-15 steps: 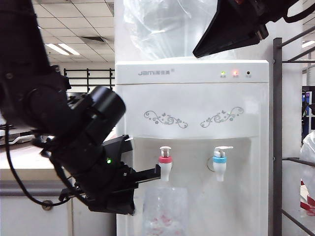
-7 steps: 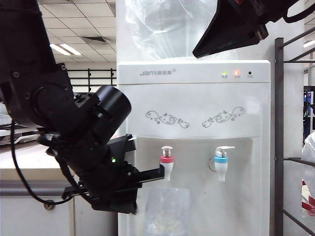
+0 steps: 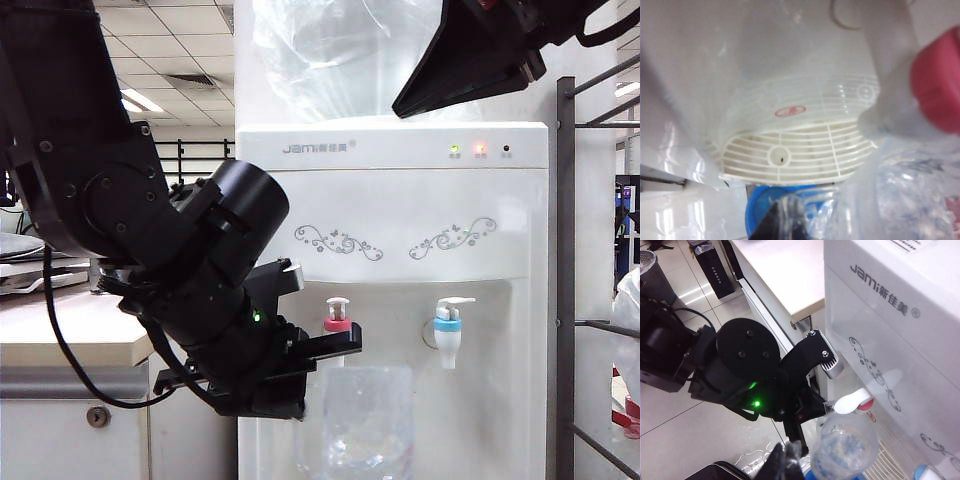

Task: Pick up the plastic mug from the left desk, go to the hot water outlet of the water dispenser, press the vertical switch to get some water, then put the mug back on the desk.

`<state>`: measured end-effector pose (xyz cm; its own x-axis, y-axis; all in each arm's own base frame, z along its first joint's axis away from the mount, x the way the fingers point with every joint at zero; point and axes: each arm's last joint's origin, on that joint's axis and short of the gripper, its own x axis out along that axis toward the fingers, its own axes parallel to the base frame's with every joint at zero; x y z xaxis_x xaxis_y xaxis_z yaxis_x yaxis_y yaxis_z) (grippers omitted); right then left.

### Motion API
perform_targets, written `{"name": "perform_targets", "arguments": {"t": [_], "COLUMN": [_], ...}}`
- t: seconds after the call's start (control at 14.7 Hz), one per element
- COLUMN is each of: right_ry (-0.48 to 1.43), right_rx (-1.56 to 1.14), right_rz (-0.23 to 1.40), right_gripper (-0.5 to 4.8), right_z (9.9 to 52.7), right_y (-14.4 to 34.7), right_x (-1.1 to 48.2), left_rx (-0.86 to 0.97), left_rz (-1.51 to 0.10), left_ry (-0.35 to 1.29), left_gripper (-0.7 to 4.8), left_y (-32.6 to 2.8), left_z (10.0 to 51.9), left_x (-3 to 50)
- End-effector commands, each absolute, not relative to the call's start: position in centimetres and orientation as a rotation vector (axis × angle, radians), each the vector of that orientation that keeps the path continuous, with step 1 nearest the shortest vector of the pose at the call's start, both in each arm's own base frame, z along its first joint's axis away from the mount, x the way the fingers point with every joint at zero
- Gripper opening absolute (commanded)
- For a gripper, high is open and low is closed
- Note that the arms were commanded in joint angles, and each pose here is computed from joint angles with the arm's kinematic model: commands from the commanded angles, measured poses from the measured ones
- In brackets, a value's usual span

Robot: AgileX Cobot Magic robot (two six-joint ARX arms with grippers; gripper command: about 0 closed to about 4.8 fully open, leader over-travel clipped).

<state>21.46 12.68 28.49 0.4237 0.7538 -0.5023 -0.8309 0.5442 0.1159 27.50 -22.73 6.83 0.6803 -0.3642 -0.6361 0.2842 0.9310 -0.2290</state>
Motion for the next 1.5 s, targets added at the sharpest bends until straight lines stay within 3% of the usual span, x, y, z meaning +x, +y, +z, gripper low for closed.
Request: {"name": "perform_targets", "arguments": {"t": [0.07,0.34,0.68,1.09,1.5], "right_ry": [0.529,0.529,0.530,0.549,0.598], "right_rx": [-0.157,-0.157,-0.157,-0.164,-0.175], "right_rz": [1.004,1.004,1.006,1.017,1.030], "right_gripper": [-0.05,-0.05,-0.05,-0.05,-0.05], "right_z": [28.7,28.7,28.7,28.1,23.6], "right_y": [12.7,12.7,12.7,13.0,15.1], "right_x": [21.4,21.4,21.4,21.8,25.9], "left_rx": [-0.147,-0.100,-0.183,-0.220,-0.188], "left_rz": [-0.306,-0.219,-0.092,-0.216,-0.255], "left_ry": [0.569,0.679,0.557,0.517,0.472], "left_gripper": [-0.05,-0.05,-0.05,-0.05,-0.05], "left_y": [-23.1,-22.6,-22.6,-23.5,-23.7], "left_z": [8.8,8.0,8.8,9.8,10.3], "left_x": [28.7,28.4,29.0,29.7,29.8]}}
